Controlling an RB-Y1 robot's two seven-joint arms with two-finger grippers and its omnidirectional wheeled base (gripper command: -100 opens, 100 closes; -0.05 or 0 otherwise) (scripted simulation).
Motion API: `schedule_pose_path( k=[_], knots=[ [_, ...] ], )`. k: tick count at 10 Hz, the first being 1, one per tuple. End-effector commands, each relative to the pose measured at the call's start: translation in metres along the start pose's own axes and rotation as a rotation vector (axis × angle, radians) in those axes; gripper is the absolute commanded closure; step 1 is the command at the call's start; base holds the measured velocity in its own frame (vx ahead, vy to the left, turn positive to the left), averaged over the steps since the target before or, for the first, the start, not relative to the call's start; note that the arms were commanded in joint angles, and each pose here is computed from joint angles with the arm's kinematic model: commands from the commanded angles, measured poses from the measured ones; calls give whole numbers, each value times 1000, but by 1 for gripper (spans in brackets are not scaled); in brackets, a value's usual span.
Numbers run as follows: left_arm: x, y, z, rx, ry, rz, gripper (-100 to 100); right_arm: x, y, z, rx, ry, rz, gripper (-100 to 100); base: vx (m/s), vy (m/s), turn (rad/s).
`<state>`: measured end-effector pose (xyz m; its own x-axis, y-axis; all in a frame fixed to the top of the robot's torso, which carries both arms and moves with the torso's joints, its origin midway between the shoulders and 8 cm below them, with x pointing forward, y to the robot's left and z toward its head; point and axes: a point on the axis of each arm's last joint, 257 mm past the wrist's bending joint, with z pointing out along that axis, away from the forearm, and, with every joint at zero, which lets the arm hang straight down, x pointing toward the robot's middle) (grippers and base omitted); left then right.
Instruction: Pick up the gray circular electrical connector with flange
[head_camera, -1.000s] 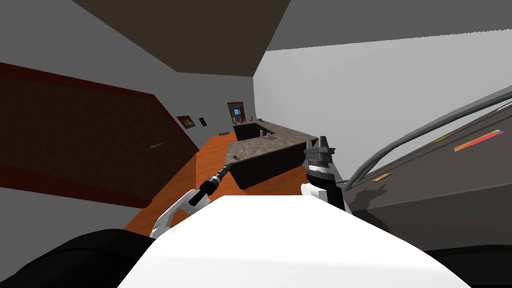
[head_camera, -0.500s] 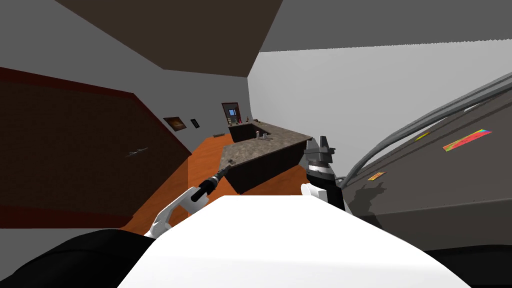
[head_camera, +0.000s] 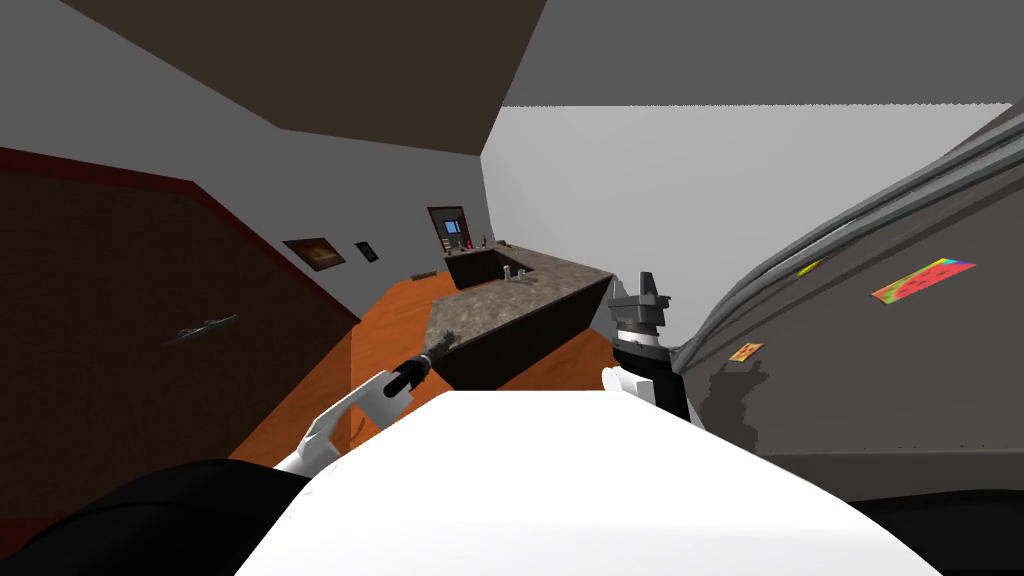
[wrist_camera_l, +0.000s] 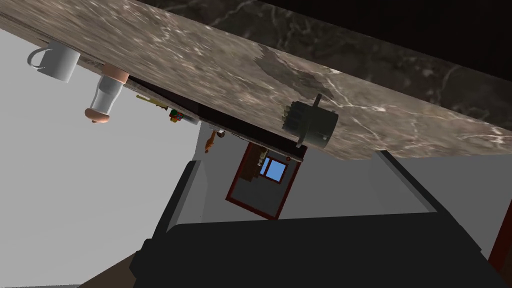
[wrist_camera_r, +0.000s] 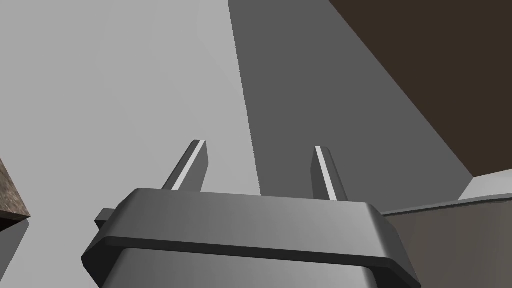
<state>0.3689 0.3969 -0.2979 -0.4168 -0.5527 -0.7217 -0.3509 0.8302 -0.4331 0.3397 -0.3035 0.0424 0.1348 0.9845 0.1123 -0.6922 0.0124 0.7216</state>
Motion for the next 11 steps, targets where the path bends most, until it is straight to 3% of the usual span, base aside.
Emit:
schedule_pose_path(
  k=[1, 6, 7, 8, 9, 11],
  knots=[
    [0, 17, 2, -56, 11, 21, -100, 0, 0, 0, 0, 0, 0, 0, 105, 42, -149],
    [1, 61, 2, -187, 42, 65, -100, 0, 0, 0, 0, 0, 0, 0, 85, 20, -105],
    [1, 54, 2, -167, 36, 60, -100, 0, 0, 0, 0, 0, 0, 0, 28, 10, -19],
    [1, 56, 2, -172, 37, 61, 0, 0, 0, 0, 0, 0, 0, 0, 6, 2, 3],
    [-9, 67, 8, -202, 20, 43, -100, 0, 0, 0, 0, 0, 0, 0, -77, 27, -307],
    [-27, 86, 19, -252, -13, 2, -100, 0, 0, 0, 0, 0, 0, 0, -180, 50, -390]
  ],
)
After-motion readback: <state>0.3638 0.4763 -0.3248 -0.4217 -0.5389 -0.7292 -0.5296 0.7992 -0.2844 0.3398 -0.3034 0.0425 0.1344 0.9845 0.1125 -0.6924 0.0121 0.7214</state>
